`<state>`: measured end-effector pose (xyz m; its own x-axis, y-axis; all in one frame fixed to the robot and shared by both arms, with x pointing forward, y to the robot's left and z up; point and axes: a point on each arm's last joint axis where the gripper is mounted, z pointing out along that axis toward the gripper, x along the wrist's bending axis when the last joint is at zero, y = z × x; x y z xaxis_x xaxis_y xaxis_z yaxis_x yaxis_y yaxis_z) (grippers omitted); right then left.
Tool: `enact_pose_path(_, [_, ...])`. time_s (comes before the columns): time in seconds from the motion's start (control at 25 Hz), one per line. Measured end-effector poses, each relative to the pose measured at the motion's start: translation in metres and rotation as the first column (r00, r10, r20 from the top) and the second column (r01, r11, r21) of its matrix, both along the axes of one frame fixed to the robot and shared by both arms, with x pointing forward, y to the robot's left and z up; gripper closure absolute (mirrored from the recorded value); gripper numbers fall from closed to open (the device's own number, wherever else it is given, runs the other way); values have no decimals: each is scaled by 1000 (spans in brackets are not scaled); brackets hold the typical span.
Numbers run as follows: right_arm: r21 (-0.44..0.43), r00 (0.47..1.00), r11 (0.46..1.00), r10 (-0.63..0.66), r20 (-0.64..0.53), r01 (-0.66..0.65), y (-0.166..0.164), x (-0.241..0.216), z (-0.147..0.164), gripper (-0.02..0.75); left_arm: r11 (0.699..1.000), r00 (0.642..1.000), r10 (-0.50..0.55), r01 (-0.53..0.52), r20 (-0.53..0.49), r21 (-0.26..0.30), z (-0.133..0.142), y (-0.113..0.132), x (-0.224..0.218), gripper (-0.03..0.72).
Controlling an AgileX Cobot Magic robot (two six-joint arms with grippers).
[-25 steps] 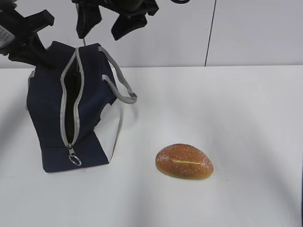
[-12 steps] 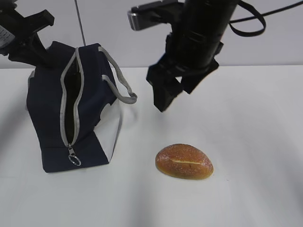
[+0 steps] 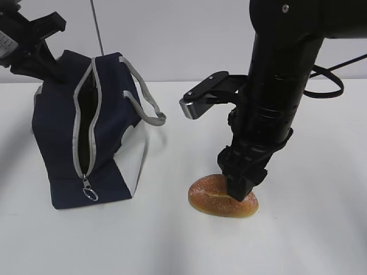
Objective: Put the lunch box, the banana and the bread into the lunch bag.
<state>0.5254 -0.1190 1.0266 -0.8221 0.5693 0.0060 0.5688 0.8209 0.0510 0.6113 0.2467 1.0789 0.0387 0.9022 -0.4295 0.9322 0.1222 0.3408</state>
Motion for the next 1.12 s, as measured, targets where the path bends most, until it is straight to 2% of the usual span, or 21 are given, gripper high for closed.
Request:
enact_pose_path(0.28, [3, 988, 988, 153, 26, -153, 6, 10, -17, 150, 1000, 1000, -1, 1, -3, -1, 0, 0, 0, 691])
enact_pose_path(0.6, [-21, 980, 980, 200, 21, -199, 14, 27, -55, 150, 1000, 1000, -2, 2, -5, -1, 0, 0, 0, 691])
enact_pose_path(0.92, [-36, 968, 968, 249, 46, -247, 19, 37, -79, 150, 1000, 1000, -2, 2, -5, -1, 0, 0, 0, 691])
enact_pose_path(1.12, [-50, 965, 964, 262, 2, -261, 21, 41, -103, 152, 1000, 1000, -2, 2, -5, -1, 0, 0, 0, 691])
